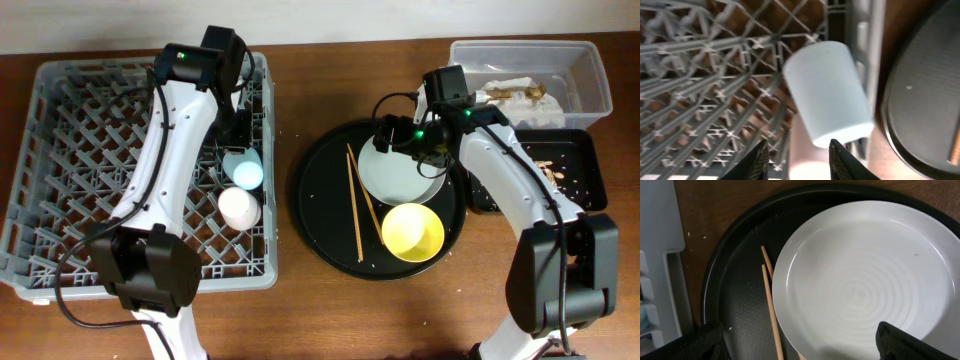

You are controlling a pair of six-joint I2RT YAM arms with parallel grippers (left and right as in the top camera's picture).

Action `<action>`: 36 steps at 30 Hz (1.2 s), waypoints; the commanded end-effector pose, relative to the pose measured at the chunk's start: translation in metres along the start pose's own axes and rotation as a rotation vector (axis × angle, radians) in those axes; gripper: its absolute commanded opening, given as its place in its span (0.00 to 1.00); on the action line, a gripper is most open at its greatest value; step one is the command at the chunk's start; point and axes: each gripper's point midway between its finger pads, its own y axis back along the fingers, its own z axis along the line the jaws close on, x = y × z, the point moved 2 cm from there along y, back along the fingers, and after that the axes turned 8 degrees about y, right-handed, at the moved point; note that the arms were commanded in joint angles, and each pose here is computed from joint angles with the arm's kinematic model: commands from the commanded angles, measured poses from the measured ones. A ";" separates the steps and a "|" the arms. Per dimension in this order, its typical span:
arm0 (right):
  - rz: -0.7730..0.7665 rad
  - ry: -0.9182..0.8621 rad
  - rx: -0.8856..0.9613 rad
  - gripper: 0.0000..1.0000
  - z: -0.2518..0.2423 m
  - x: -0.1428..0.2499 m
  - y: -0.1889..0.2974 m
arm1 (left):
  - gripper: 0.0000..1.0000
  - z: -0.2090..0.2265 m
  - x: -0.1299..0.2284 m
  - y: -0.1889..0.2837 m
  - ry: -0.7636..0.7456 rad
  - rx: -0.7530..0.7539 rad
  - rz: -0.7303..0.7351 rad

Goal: Sort waste into correct bins and load items into the dishwasher rack

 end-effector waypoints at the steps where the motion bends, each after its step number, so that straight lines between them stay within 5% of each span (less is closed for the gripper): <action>1: 0.014 0.017 -0.015 0.98 0.005 0.004 -0.003 | 0.41 -0.040 0.014 0.015 -0.057 0.107 0.005; 5: 0.031 0.008 -0.015 0.98 0.009 0.004 0.017 | 0.46 -0.089 0.029 0.025 -0.117 0.142 -0.042; 8: -0.064 -0.041 0.012 0.98 -0.011 -0.016 0.088 | 0.57 -0.110 0.020 0.026 -0.142 0.187 -0.109; 11: -0.247 -0.124 0.051 0.99 -0.042 -0.020 0.177 | 0.82 -0.136 -0.004 0.035 -0.143 0.315 -0.218; 15: -0.323 -0.275 0.138 0.98 -0.085 0.013 0.243 | 0.91 -0.193 -0.035 0.010 -0.148 0.504 -0.272; 22: -0.227 -0.243 0.160 0.99 -0.093 0.024 0.228 | 0.91 -0.259 -0.030 -0.049 -0.214 0.561 -0.236; 32: -0.205 -0.250 0.163 0.98 -0.095 0.025 0.223 | 0.91 -0.275 -0.052 -0.104 -0.180 0.525 -0.284; 33: -0.202 -0.252 0.163 0.98 -0.095 0.025 0.223 | 0.89 -0.277 -0.051 -0.112 -0.182 0.521 -0.277; 36: -0.198 -0.250 0.163 0.98 -0.095 0.026 0.222 | 0.65 -0.280 -0.043 -0.141 -0.186 0.496 -0.232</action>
